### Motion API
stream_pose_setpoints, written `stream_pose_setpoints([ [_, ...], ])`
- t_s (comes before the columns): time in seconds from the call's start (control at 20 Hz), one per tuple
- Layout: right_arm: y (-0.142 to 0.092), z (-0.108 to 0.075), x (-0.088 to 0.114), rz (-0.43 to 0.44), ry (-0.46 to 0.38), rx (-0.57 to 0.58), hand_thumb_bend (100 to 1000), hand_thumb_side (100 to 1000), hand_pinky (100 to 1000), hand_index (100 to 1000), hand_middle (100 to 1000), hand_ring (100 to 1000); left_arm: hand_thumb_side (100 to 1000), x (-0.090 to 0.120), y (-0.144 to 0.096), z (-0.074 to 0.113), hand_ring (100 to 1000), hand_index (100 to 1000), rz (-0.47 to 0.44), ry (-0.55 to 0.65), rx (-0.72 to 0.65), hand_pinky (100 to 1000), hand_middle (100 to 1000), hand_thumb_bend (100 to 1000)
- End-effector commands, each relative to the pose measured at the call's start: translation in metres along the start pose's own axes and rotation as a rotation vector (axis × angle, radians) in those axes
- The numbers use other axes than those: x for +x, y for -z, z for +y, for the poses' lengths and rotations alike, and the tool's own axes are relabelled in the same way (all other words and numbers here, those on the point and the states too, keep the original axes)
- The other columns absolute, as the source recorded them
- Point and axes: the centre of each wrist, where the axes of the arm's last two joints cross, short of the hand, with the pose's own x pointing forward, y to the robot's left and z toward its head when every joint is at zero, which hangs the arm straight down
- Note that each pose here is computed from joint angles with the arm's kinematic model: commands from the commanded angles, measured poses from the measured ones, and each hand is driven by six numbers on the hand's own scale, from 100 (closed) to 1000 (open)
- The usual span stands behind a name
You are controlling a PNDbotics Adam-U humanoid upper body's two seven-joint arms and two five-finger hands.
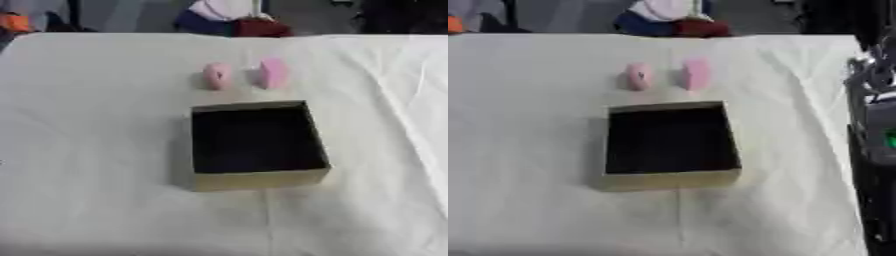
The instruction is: Pick up objects on the table and place them in the box.
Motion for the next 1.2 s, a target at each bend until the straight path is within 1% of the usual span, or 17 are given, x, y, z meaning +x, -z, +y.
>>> stream_pose_setpoints([
  [0.05,0.005,-0.003,0.003,-0.021,-0.004,-0.004,100,1000,901,763,591,747,741,0.005,0.006,0.002,631,772,-0.029,0.004,-0.004,542,698,100],
  [0.4,0.006,-0.003,0.003,-0.022,-0.009,0.004,100,1000,901,764,594,751,742,0.005,0.007,0.002,631,772,-0.035,0.003,-0.008,542,698,100],
  [0.6,0.017,-0.003,0.004,-0.044,-0.044,0.028,100,1000,893,762,597,755,744,0.005,0.006,0.002,630,771,-0.033,0.003,-0.011,541,698,100],
  [0.8,0.038,-0.004,-0.002,-0.057,-0.126,0.071,100,1000,885,761,600,760,744,0.005,0.006,0.002,629,771,-0.033,0.004,-0.019,541,699,100],
  [1.2,0.092,0.000,-0.046,0.028,-0.359,0.210,100,1000,873,760,611,772,745,0.005,0.005,0.002,628,770,-0.031,0.009,-0.031,540,699,100],
])
